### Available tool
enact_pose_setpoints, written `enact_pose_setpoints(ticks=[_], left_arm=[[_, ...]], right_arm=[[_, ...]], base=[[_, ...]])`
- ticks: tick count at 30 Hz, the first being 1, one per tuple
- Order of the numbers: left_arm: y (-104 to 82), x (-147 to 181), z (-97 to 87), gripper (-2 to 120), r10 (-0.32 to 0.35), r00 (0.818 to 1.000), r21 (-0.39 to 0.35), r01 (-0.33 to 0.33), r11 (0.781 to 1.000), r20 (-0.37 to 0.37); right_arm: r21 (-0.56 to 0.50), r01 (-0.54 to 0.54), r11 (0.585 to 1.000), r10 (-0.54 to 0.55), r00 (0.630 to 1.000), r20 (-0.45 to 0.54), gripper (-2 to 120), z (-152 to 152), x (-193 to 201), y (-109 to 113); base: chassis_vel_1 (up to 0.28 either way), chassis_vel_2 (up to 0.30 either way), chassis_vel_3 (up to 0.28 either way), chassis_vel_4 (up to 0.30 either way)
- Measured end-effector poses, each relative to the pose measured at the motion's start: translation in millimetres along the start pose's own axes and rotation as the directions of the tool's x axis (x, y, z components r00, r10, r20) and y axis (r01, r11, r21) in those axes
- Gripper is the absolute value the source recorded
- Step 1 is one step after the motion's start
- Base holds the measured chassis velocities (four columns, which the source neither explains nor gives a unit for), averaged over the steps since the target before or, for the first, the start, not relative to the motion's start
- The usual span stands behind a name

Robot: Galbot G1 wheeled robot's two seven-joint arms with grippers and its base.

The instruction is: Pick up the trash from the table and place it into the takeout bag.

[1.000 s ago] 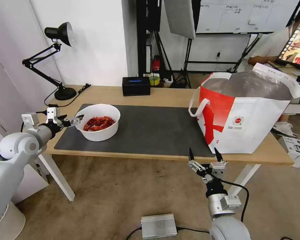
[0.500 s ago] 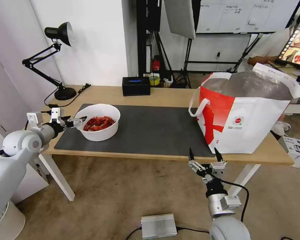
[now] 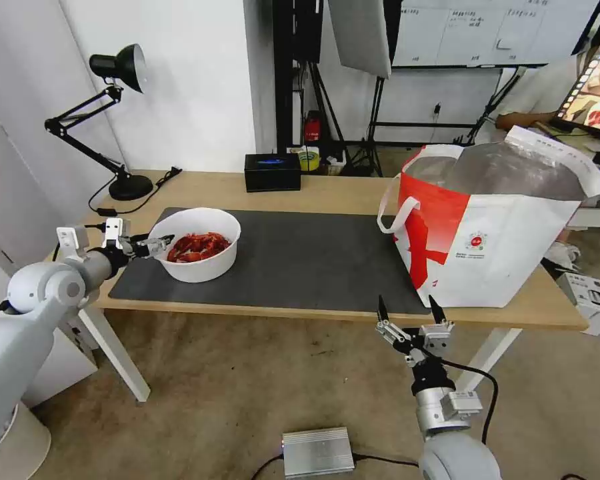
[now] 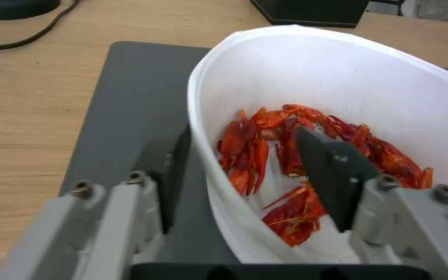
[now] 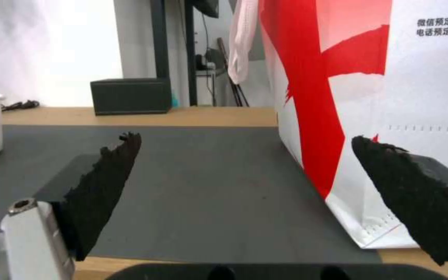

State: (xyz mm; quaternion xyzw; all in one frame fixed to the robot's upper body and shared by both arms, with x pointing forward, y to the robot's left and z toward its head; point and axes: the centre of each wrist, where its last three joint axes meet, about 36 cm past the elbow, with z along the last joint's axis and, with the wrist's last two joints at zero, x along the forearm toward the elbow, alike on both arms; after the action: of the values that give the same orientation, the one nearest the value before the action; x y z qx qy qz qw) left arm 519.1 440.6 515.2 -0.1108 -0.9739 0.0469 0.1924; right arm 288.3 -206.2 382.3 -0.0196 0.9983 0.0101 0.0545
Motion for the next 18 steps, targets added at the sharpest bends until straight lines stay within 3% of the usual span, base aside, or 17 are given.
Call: enact_pose_setpoints(ticks=[14,18], left_arm=[[-5.4,-3.7,3.1,1,0.009,1.0,-0.007,-0.009,1.0,-0.005],[-7.5,-3.8,2.8,0,0.011,1.0,-0.009,-0.011,1.0,-0.003]], right_arm=[[0.0,0.0,1.0,0.0,1.0,0.0,100,0.0,0.0,0.0],[0.0,0.0,1.0,0.0,1.0,0.0,100,0.0,0.0,0.0]], base=[[0.0,0.0,0.0,0.0],[0.0,0.0,0.0,0.0]])
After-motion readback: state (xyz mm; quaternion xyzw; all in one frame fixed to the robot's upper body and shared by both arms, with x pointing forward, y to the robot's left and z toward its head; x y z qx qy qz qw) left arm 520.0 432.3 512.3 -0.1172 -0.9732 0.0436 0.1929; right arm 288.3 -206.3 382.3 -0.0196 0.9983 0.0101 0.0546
